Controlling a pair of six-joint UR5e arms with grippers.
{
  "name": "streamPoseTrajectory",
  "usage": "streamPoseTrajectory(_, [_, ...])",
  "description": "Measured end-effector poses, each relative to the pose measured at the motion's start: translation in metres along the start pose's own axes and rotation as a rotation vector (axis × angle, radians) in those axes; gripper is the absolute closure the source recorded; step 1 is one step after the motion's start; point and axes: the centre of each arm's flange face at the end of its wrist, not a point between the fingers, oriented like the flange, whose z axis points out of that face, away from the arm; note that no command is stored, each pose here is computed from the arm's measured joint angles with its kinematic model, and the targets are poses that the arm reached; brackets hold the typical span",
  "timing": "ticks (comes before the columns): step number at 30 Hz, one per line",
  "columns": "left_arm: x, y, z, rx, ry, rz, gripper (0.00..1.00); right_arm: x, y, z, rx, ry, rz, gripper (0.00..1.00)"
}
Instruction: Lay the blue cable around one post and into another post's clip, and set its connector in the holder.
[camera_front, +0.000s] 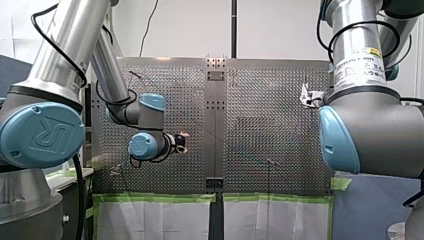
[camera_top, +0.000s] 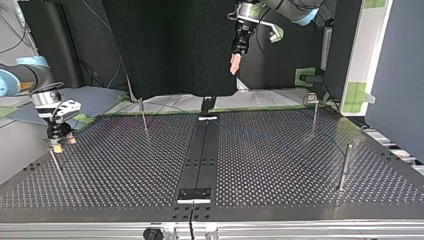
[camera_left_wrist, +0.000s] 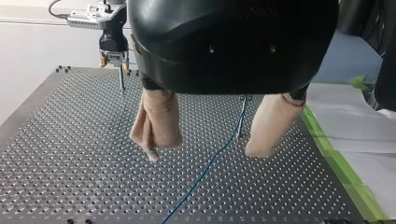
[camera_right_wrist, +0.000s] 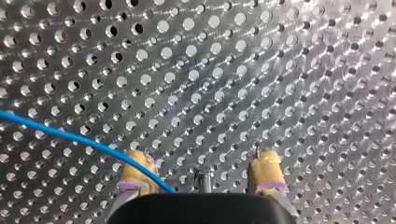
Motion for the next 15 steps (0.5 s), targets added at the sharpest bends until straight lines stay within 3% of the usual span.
streamPoseTrajectory(15, [0.0009, 0.0008, -0.0009, 0.002, 0.001, 0.0, 0.0, 0.0003, 0.0026, -0.0006, -0.006, 0.0, 0.002, 0.0])
